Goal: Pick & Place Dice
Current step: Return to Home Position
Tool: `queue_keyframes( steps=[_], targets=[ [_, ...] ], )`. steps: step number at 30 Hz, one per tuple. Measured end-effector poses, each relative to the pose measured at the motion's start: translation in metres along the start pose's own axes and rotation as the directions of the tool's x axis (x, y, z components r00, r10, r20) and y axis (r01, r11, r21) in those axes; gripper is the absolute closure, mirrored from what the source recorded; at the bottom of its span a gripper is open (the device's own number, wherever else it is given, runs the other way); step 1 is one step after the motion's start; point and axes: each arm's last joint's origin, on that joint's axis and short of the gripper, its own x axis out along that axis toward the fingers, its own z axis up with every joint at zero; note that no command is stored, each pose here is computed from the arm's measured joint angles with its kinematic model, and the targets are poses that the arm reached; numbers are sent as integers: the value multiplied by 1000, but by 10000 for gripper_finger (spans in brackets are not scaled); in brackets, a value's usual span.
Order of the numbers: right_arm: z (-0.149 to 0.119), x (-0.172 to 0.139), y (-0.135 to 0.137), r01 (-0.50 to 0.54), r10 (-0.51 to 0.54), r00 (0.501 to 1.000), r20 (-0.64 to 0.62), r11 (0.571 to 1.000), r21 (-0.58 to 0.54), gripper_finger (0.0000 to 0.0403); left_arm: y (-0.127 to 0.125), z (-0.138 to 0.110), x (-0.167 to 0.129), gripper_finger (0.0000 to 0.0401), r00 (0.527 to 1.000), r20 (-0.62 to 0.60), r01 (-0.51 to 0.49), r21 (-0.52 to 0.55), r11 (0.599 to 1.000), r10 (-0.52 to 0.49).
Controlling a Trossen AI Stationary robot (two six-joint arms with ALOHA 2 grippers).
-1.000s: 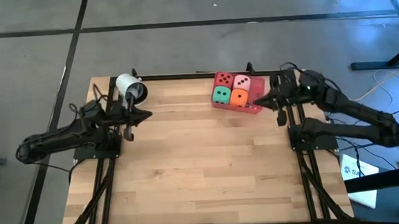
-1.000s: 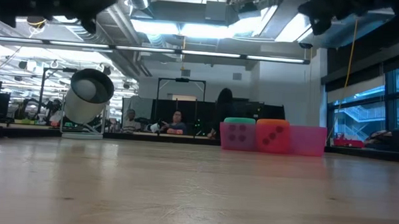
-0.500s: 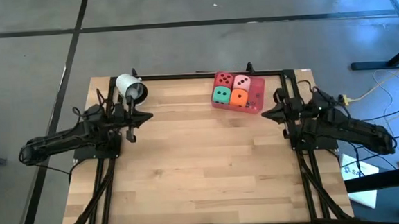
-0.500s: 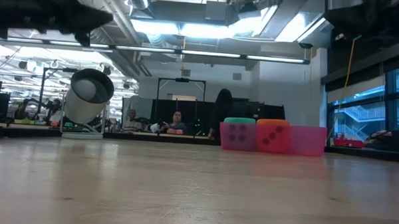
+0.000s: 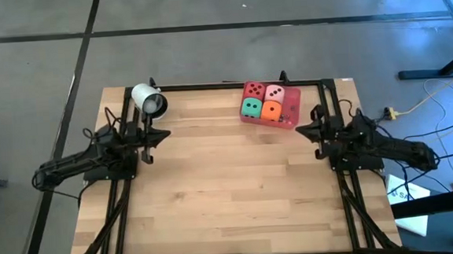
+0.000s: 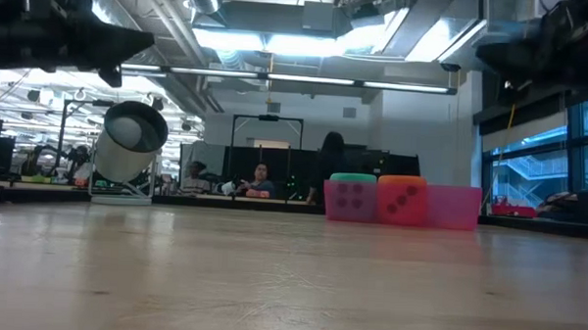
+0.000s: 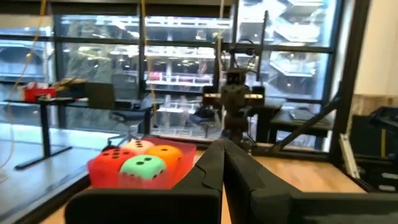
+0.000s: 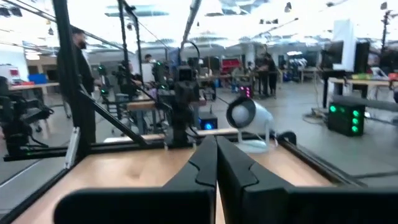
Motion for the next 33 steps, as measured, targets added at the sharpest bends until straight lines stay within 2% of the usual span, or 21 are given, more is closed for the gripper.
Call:
queue_keyframes(
  steps=[5, 17, 27, 33],
  targets=[
    [-10, 1, 1, 29, -29, 999, -22, 1000, 9, 403, 1, -6, -2, 400, 999, -37, -37, -17, 999, 37],
    [-28, 1, 5, 98, -97, 984, -147, 995, -2, 403, 2, -14, -2, 400, 993, -114, -45, -28, 999, 41],
    [-27, 1, 8, 65, -66, 987, -145, 998, -8, 402, 2, -18, -3, 398, 986, -153, -64, -8, 998, 62],
    [-30, 2, 7, 67, -68, 984, -168, 998, -7, 384, 3, -18, -3, 397, 985, -154, -79, -3, 997, 78]
  ],
)
